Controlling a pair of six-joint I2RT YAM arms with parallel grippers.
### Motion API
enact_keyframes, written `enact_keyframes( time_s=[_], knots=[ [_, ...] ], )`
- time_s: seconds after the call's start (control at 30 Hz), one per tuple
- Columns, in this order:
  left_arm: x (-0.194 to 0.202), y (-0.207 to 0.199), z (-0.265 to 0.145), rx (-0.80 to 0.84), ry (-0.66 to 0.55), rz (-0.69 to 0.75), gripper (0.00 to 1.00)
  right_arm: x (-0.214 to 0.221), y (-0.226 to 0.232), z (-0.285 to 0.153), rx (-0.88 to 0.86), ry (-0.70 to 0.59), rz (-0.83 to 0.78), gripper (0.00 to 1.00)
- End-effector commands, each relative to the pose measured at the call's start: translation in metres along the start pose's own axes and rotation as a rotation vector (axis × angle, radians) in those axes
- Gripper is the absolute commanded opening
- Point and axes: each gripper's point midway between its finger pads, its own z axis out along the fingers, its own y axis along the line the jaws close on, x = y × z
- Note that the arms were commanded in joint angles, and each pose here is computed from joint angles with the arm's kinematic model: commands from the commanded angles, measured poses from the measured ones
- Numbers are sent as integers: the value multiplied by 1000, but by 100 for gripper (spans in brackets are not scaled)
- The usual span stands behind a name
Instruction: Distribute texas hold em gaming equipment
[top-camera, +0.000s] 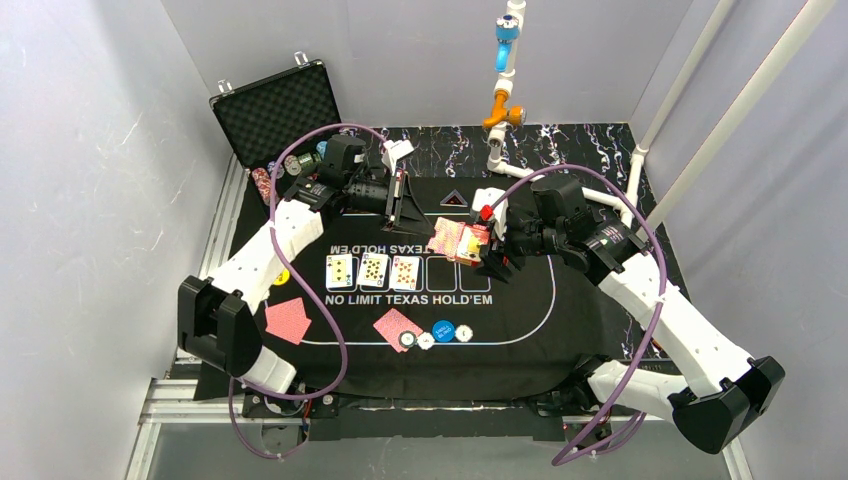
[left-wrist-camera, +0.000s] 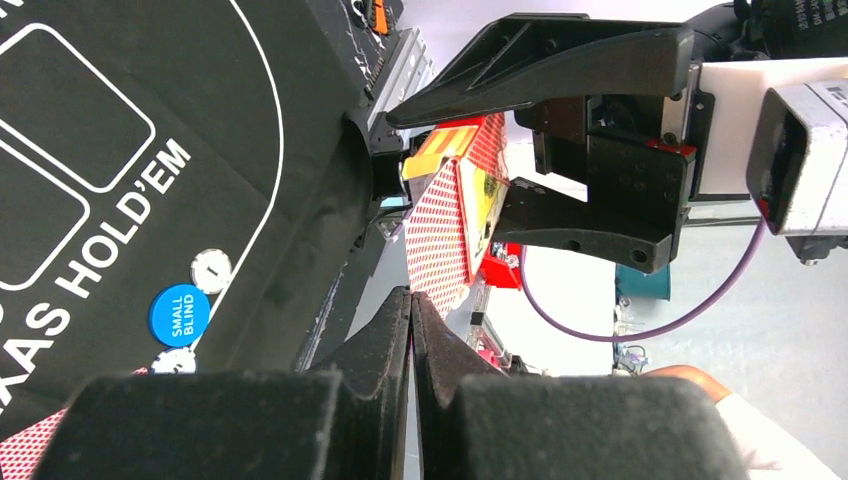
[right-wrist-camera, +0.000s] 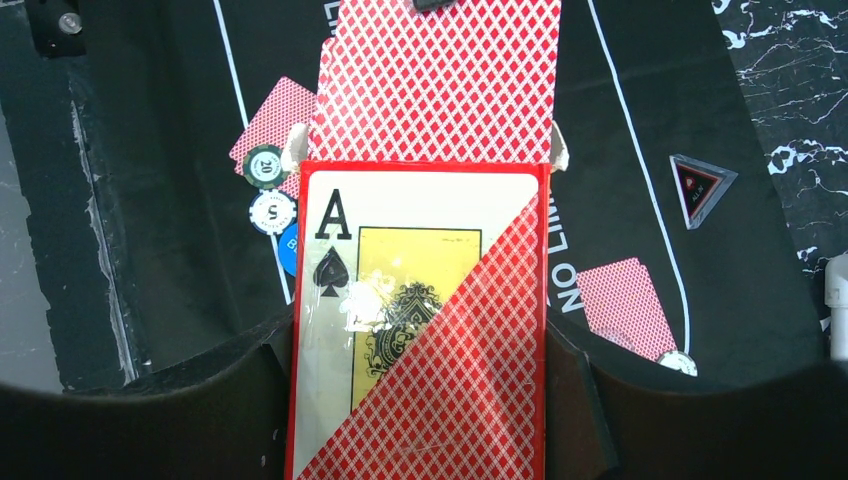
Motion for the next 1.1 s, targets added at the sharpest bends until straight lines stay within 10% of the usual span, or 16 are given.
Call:
enact_keyframes(
  time_s=[0.0, 0.53, 0.8, 1.07],
  knots=[
    [-1, -25, -14, 52, -31, 56, 0, -27, -4, -8, 30, -86, -57, 1],
    [1, -26, -23, 74, -39, 22, 0, -28, -5, -8, 36, -93, -57, 1],
    [0, -17, -20, 48, -36, -25, 45, -32, -6, -8, 37, -104, -49, 1],
    [12, -5, -18, 18, -22, -68, 55, -32, -7, -8, 42, -103, -47, 1]
  ],
)
